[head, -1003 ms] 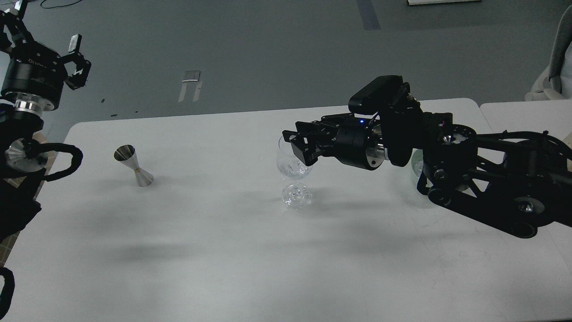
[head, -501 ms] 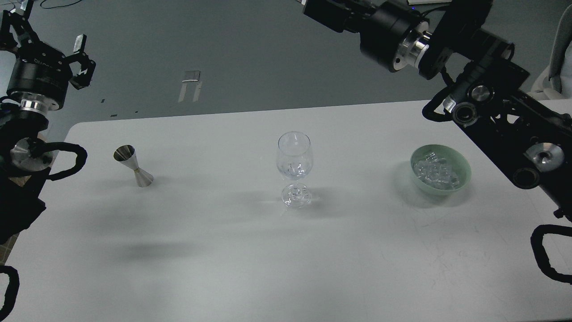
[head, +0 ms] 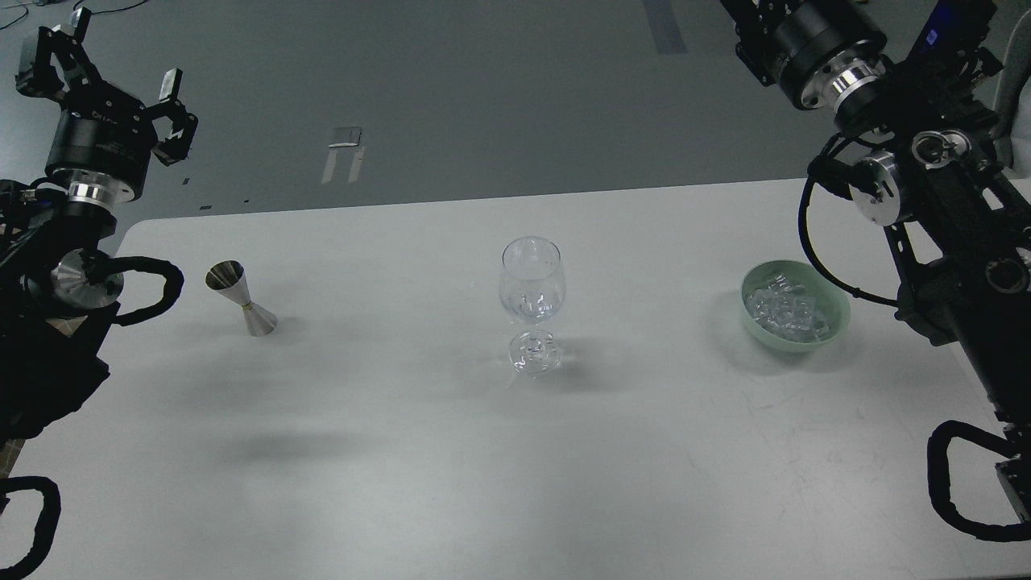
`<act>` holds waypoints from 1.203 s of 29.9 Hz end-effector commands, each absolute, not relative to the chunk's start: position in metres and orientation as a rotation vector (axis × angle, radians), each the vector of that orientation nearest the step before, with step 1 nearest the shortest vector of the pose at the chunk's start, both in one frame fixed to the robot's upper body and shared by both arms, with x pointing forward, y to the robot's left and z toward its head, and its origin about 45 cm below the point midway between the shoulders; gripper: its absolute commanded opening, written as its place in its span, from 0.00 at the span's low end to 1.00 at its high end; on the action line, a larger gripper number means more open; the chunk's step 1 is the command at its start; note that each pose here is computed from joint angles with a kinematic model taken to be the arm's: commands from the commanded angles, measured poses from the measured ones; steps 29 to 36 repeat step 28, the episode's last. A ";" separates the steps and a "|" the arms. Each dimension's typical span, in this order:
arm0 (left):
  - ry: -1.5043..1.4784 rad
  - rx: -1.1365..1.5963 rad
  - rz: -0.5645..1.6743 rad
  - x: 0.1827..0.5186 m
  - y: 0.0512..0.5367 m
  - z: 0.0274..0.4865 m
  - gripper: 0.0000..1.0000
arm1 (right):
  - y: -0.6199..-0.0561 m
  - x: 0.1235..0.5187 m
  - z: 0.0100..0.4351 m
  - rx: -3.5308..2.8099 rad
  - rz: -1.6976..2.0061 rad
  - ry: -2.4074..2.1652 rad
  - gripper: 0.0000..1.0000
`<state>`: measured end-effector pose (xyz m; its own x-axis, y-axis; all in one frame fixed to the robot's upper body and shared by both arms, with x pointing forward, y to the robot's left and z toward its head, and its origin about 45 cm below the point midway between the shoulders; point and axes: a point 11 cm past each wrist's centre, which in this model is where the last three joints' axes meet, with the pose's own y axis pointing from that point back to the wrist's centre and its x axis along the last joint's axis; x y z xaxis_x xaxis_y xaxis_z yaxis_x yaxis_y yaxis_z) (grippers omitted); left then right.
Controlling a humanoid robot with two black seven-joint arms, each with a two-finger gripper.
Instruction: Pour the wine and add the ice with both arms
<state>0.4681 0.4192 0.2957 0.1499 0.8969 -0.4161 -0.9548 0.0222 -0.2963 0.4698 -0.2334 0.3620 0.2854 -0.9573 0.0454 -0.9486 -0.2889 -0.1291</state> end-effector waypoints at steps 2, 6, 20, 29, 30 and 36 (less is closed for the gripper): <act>0.131 -0.571 1.439 0.467 0.419 0.292 0.98 | -0.255 0.475 0.353 -2.330 0.112 1.790 1.00; 0.129 -0.570 1.440 0.467 0.419 0.293 0.98 | -0.276 0.483 0.330 -2.189 0.354 1.790 1.00; 0.143 -0.549 1.451 0.467 0.422 0.291 0.98 | -0.282 0.488 0.308 -1.868 0.636 1.639 1.00; 0.150 -0.539 1.460 0.464 0.425 0.286 0.98 | -0.298 0.482 0.299 -1.826 0.642 1.662 1.00; 0.150 -0.539 1.460 0.464 0.425 0.286 0.98 | -0.298 0.482 0.299 -1.826 0.642 1.662 1.00; 0.150 -0.539 1.460 0.464 0.425 0.286 0.98 | -0.298 0.482 0.299 -1.826 0.642 1.662 1.00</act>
